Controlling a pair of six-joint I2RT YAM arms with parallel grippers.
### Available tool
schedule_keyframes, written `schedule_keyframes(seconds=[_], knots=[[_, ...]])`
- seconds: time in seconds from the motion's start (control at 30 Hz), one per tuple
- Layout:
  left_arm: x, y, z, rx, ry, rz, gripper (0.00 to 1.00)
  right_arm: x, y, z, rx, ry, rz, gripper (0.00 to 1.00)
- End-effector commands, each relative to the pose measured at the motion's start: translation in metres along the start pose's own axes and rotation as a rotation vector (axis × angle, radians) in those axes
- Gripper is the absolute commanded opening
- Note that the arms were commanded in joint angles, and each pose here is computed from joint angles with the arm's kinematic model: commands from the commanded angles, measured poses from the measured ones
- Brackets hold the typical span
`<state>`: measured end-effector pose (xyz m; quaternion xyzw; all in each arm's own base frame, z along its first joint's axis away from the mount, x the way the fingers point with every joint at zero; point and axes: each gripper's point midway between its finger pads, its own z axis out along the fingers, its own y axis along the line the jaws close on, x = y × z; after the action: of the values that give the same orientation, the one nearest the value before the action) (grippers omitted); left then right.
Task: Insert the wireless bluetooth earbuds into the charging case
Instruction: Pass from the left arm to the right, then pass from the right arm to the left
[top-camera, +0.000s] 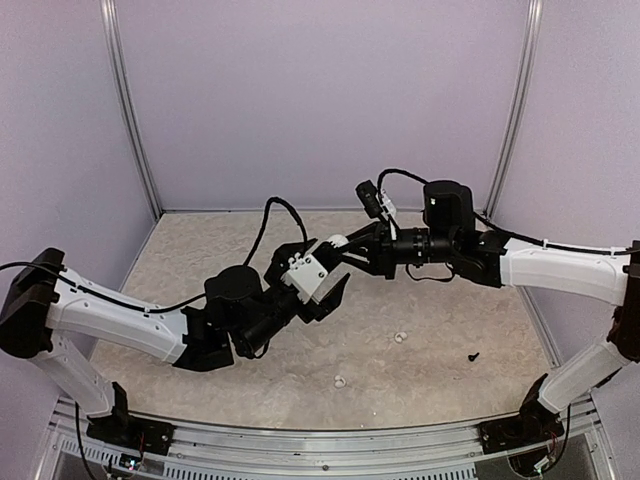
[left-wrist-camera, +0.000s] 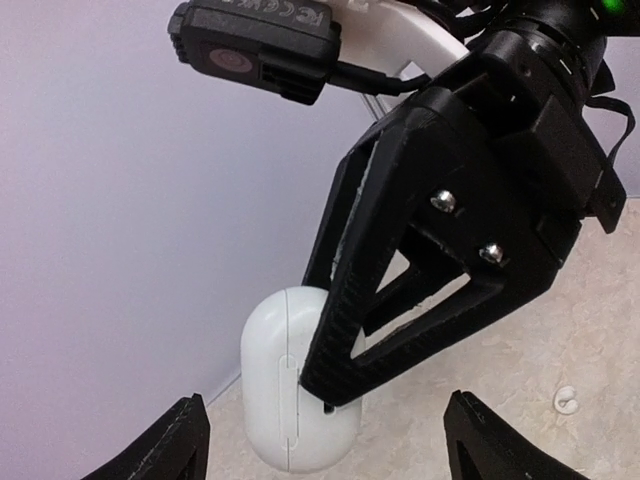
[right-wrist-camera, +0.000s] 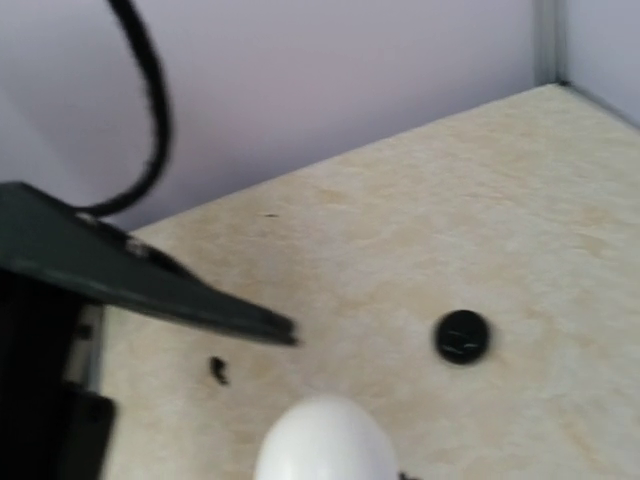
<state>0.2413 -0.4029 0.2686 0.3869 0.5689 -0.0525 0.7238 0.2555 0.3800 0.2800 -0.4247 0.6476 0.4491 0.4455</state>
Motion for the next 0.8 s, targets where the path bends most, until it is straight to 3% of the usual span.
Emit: schedule_keyframes(seconds=[0.0,0.17,0.27,0.37,0.5,0.77], knots=[[-0.016,0.005,-0.017,0.042,-0.022,-0.203,0.81,-0.037,-0.009,-0.022,0.159,-0.04,-0.191,0.22],[-0.012,0.027,-0.039,0.118,-0.037,-0.491,0.79,-0.047,-0.023,-0.046,0.325,-0.051,-0.337,0.22],[-0.008,0.059,-0.047,0.151,-0.056,-0.725,0.76,-0.053,-0.02,-0.057,0.357,-0.081,-0.394,0.23],[-0.008,0.086,-0.052,0.171,-0.077,-0.872,0.75,-0.055,-0.02,-0.063,0.414,-0.083,-0.444,0.23],[-0.018,0.113,-0.055,0.198,-0.094,-0.965,0.73,-0.051,-0.017,-0.061,0.532,-0.026,-0.562,0.21],[-0.03,0.103,-0.043,0.411,-0.036,-1.096,0.7,-0.038,0.008,-0.046,0.775,0.061,-0.853,0.17]])
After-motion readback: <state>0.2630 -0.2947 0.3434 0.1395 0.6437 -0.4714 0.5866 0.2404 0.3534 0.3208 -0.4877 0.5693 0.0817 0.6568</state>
